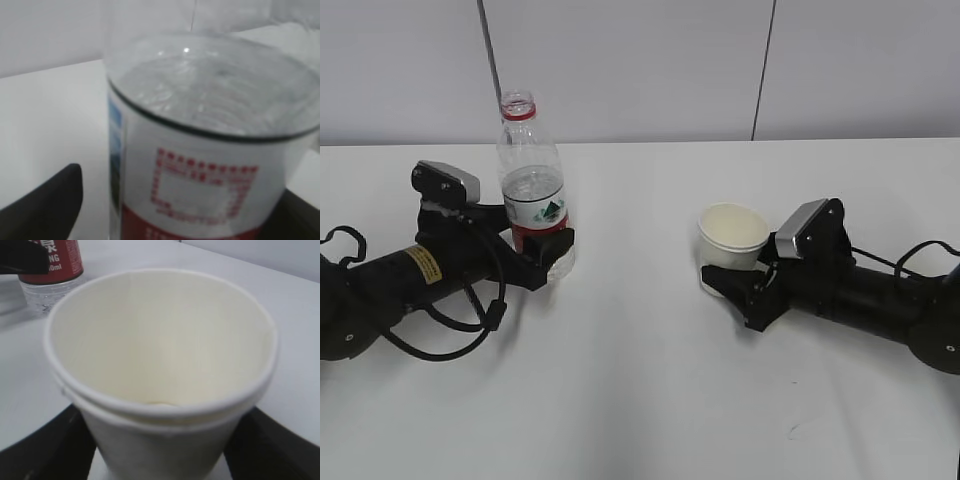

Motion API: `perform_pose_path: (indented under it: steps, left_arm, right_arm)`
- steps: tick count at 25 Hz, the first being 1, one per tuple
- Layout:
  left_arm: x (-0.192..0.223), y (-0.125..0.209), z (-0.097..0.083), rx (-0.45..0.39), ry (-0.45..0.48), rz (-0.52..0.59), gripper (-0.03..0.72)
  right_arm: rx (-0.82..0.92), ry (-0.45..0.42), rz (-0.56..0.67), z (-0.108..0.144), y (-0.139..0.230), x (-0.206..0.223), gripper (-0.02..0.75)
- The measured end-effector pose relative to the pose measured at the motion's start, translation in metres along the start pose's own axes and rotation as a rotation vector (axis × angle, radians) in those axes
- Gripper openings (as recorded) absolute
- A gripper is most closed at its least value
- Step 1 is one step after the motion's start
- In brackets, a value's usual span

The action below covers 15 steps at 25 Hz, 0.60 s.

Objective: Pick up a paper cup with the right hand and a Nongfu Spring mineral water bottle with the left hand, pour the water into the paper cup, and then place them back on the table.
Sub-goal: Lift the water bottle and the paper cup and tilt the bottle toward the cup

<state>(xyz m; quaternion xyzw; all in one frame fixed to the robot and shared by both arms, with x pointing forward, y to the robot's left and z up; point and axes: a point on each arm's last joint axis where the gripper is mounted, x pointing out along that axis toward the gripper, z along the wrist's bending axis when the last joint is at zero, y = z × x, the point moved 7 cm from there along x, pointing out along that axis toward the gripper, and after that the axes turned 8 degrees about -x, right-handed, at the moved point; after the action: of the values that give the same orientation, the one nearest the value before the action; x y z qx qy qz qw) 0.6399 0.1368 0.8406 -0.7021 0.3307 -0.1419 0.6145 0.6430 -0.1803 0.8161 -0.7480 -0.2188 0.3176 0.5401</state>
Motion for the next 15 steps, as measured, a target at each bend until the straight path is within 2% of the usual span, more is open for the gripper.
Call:
perform_pose_path:
  steps: [8, 15]
  left_arm:
    - [0.000, -0.001, 0.001, -0.003, -0.007, -0.003, 0.452]
    - [0.000, -0.003, 0.001, 0.060, -0.009, -0.003, 0.389]
  right_arm:
    - [0.017, -0.055, -0.047, 0.014, -0.028, 0.007, 0.526]
    - [0.042, -0.125, -0.072, 0.023, -0.044, 0.004, 0.526]
